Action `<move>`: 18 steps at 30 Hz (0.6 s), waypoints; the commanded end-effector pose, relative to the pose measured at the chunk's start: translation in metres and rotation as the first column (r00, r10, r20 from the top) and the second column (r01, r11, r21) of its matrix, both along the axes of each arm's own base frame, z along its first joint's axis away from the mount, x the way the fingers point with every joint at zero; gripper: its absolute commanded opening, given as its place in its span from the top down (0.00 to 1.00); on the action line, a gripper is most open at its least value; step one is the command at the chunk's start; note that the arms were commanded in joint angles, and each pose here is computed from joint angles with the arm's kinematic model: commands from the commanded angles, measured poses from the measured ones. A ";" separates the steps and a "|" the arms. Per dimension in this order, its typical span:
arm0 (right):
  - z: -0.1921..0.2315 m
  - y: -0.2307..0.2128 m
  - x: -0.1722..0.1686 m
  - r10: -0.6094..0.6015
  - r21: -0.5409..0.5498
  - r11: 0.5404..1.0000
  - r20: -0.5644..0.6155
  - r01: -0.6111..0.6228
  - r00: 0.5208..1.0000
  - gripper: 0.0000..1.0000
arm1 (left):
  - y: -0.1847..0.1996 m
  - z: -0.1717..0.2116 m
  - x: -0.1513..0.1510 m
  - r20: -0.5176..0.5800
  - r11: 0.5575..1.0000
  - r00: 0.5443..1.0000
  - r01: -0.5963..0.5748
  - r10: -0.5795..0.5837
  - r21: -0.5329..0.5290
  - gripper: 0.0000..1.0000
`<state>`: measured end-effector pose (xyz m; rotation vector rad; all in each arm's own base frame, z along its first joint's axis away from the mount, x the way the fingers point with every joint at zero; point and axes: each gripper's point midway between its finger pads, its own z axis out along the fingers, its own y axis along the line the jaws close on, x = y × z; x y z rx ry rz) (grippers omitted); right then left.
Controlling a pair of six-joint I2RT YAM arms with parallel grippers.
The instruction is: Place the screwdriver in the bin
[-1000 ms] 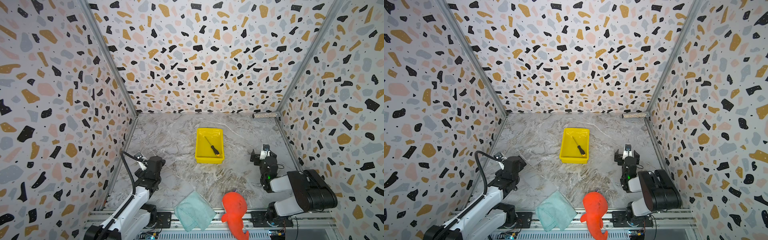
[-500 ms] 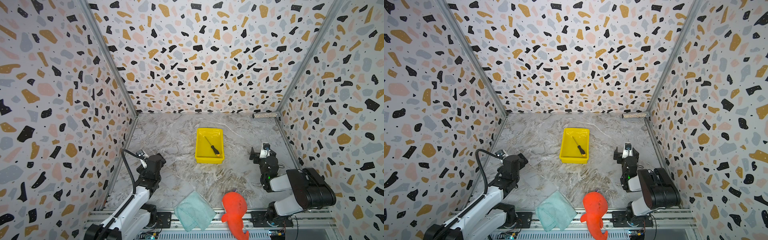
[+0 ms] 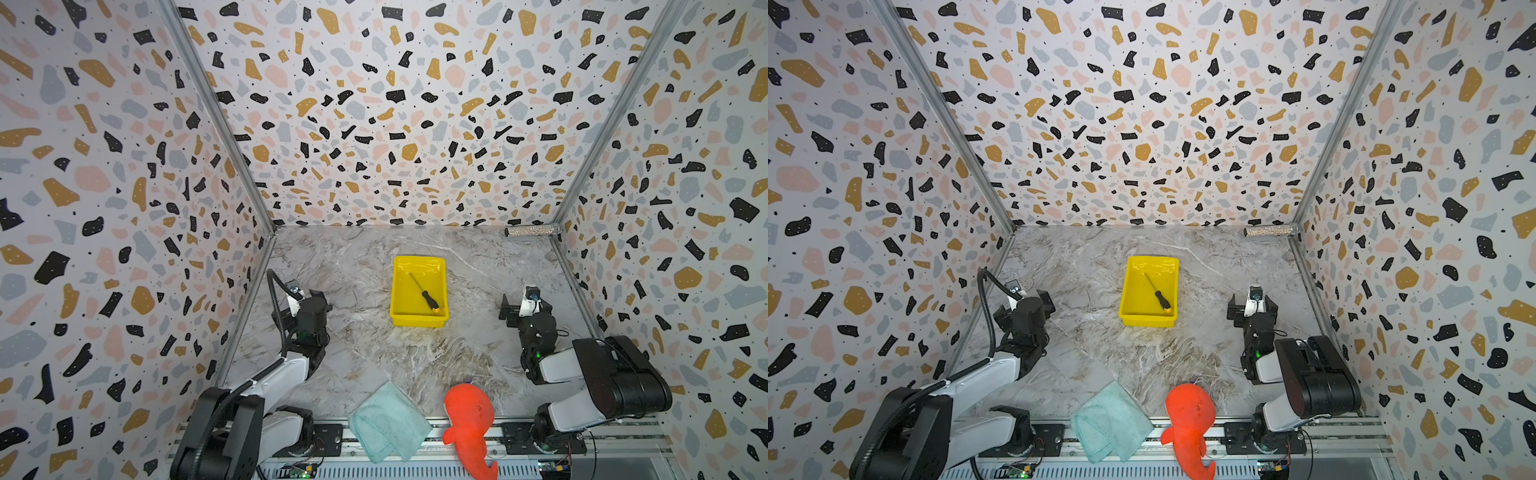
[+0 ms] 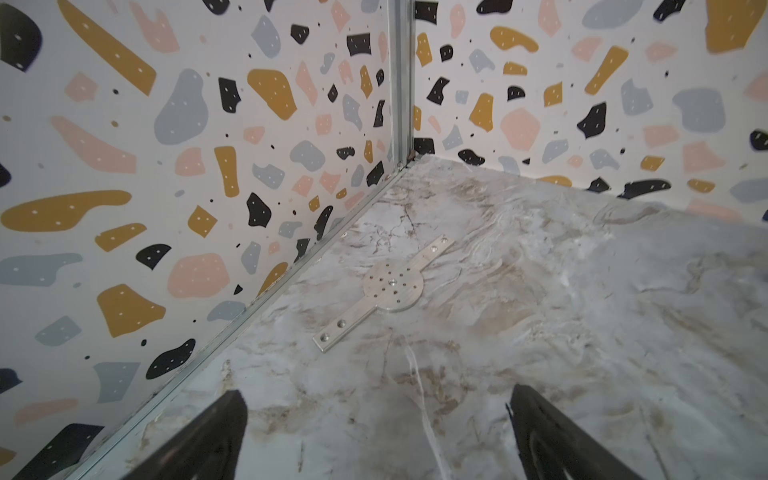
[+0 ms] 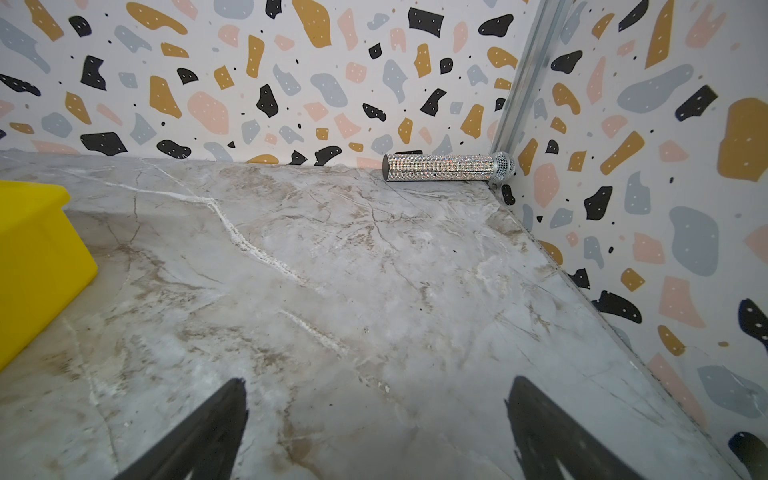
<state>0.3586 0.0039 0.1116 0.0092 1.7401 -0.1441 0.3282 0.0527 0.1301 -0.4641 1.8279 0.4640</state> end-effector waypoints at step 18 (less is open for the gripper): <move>0.014 0.001 0.005 0.002 0.021 1.000 0.048 -0.003 0.999 0.01 | -0.040 0.006 0.003 0.201 0.954 0.932 0.295 -0.300 0.055 0.00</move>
